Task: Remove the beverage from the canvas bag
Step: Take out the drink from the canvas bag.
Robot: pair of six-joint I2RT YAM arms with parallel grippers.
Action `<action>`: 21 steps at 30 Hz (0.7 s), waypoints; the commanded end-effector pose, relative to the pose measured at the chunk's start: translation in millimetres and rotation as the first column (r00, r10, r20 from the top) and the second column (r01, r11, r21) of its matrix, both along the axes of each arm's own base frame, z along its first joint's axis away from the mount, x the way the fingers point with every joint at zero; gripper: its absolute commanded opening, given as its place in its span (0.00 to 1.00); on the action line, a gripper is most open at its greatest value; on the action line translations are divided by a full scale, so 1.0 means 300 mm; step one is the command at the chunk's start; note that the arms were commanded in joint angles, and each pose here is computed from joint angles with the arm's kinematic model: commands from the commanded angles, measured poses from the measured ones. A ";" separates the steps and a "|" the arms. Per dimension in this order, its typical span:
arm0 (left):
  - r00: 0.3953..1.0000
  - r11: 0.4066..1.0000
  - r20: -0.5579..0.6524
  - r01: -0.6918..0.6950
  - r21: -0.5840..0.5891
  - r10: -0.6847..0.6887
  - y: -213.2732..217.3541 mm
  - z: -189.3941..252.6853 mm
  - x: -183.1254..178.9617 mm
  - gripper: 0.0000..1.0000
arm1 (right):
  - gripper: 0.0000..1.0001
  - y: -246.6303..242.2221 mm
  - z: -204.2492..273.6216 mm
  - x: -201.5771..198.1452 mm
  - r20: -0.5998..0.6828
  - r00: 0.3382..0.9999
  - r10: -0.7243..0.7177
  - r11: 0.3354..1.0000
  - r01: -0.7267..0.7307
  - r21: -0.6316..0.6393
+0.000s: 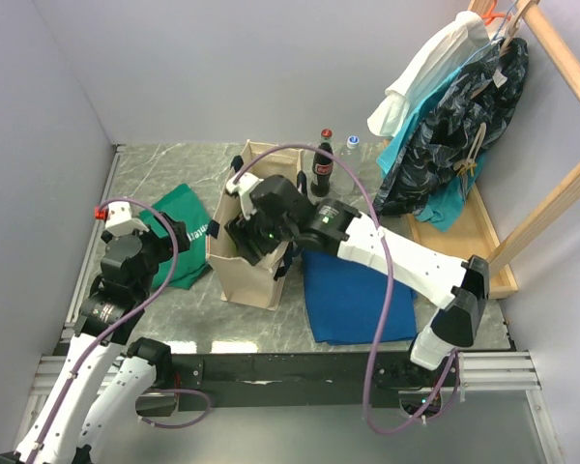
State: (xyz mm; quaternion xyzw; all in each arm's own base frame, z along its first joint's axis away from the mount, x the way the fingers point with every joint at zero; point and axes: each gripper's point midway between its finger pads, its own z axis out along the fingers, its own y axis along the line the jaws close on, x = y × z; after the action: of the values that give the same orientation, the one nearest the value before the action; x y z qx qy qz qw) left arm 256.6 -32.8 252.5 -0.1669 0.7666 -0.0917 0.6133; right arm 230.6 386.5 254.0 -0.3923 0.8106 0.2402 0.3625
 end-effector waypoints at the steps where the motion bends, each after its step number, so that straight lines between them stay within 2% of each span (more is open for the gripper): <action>1: 0.999 1.000 0.047 0.010 -0.005 -0.010 -0.007 0.065 0.009 0.96 | 0.76 -0.021 0.070 -0.081 0.033 0.997 0.072 0.997 -0.073 0.033; 9: 0.999 1.000 0.035 -0.004 -0.005 0.005 -0.001 0.055 0.014 0.96 | 0.76 -0.029 0.066 -0.093 0.054 0.997 0.059 0.997 -0.061 0.041; 17: 0.999 1.000 0.046 -0.006 -0.007 0.006 0.002 0.066 0.005 0.96 | 0.76 0.023 0.056 0.037 0.120 0.992 -0.032 0.999 0.031 0.012; 21: 0.999 1.000 0.051 -0.001 -0.010 0.002 0.000 0.070 0.002 0.96 | 0.76 0.054 0.044 0.093 0.082 0.996 -0.034 0.999 0.031 0.036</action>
State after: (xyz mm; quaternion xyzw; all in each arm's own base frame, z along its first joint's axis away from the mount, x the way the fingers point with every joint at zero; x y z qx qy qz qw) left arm 258.3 -32.7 249.2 -0.1672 0.7705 -0.0874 0.6088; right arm 235.2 392.3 255.5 -0.3979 0.8020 0.2207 0.3870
